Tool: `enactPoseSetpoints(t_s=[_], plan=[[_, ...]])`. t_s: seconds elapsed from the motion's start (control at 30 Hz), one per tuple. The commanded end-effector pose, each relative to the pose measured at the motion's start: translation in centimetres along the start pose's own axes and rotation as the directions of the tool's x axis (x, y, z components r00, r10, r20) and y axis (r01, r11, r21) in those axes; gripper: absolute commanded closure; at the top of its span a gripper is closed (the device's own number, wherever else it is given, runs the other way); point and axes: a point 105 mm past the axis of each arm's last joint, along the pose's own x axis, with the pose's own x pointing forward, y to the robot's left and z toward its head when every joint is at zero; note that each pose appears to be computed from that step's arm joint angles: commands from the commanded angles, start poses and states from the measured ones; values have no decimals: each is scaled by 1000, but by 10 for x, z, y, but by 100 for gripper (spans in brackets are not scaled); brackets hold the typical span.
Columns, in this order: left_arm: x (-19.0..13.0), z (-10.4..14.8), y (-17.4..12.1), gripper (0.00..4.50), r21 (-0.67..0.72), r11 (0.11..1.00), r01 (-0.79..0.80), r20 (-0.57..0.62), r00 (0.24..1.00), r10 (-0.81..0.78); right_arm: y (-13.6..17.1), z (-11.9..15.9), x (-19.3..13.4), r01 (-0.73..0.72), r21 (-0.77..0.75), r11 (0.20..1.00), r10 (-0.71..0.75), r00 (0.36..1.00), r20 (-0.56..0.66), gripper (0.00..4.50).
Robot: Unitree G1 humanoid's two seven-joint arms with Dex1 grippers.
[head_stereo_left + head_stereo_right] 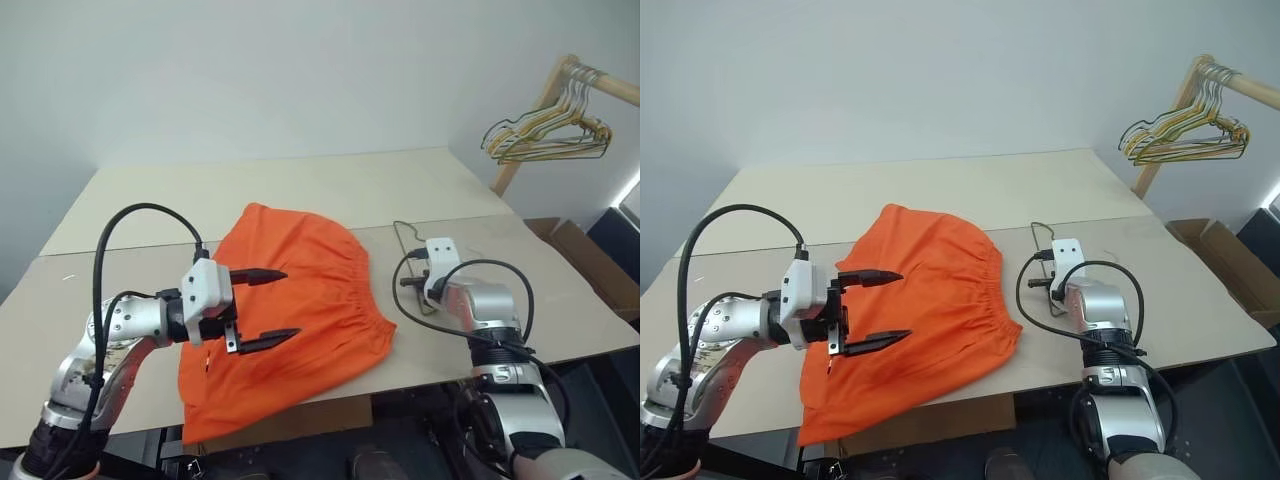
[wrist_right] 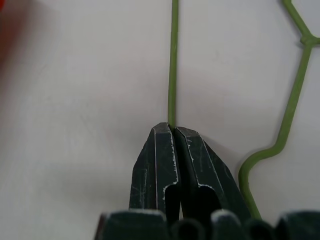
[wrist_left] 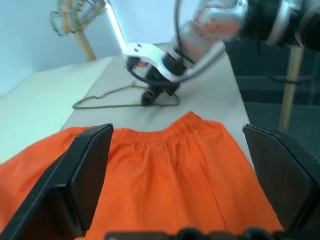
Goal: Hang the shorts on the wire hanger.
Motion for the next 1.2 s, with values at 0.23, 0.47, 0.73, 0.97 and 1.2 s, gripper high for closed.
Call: enactPoseSetpoints(t_s=[0.23, 0.47, 0.73, 0.97, 1.2], plan=[[10, 26, 58, 0, -461, 861, -213, 252, 900, 357, 30, 92, -74, -133, -165, 977, 196, 863, 465, 446], [26, 53, 88, 0, -739, 672, -42, 393, 784, 481, 99, 93, -146, -80, -582, 809, 542, 484, 686, 446], [34, 65, 89, 0, -760, 650, 28, 440, 758, 482, 127, 81, -160, -70, -661, 747, 638, 354, 684, 446], [32, 70, 89, 89, -750, 660, 43, 467, 741, 482, 134, 73, -157, -68, -686, 724, 663, 342, 666, 450], [34, 71, 85, 325, -731, 681, 45, 471, 755, 457, 134, 69, -154, -72, -690, 720, 665, 355, 657, 450]])
